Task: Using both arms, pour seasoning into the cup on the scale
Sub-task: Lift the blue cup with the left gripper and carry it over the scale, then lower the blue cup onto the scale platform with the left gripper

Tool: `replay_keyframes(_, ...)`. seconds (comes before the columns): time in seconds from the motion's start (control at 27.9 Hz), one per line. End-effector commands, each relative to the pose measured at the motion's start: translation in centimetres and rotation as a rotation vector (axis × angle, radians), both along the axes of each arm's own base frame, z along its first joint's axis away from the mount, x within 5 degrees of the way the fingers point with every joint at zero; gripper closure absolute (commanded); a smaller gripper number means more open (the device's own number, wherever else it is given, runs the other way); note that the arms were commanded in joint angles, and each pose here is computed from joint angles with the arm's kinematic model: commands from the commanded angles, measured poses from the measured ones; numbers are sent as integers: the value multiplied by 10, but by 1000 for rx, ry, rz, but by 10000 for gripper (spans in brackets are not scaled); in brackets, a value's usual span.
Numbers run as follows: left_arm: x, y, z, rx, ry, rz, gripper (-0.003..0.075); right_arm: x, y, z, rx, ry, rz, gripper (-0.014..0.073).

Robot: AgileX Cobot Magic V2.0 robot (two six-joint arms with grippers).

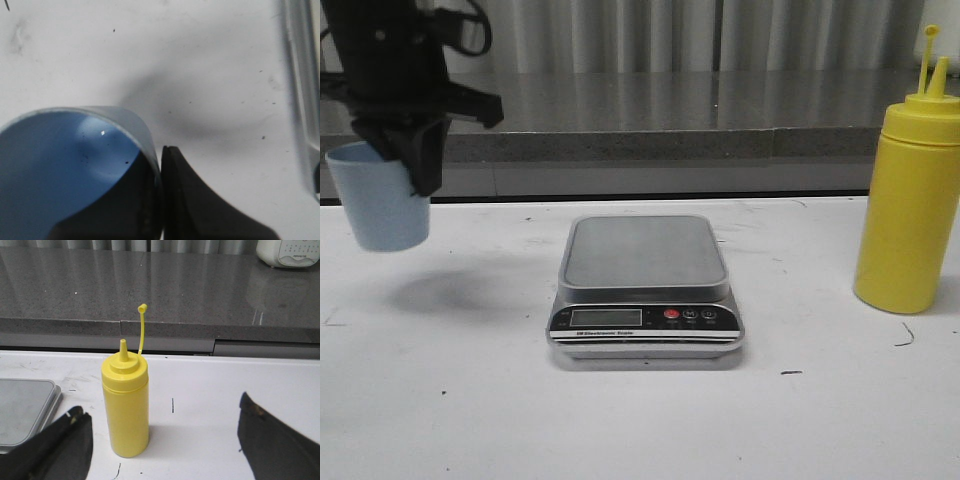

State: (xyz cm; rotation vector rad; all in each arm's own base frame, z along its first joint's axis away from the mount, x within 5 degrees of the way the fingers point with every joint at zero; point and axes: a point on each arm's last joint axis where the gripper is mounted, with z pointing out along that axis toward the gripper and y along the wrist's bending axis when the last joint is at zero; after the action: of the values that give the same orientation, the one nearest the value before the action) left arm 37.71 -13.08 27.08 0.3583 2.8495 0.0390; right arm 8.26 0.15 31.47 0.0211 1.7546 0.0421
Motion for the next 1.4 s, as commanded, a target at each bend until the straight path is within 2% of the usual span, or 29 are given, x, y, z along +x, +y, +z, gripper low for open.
replay_keyframes(0.0, -11, -18, 50, -39, -98, -42, 740, 2, -1, 17, -5, -103, -7, -14)
replay_keyframes(0.29, -15, -71, 66, -78, -160, -162, 740, 2, -1, 17, -5, -100, -7, -14)
replay_keyframes(0.5, -17, -110, 60, -87, -157, -240, 740, 2, -1, 17, -5, -98, -7, -14)
replay_keyframes(0.75, -13, -141, 47, -94, -157, -291, 740, 2, -1, 17, -5, -95, -7, -14)
replay_keyframes(1.07, -6, -164, 27, -98, -154, -321, 740, 2, -1, 16, -5, -92, -6, -14)
replay_keyframes(1.36, -3, -167, 26, -120, -181, -324, 740, 2, -1, 16, -5, -92, -6, -14)
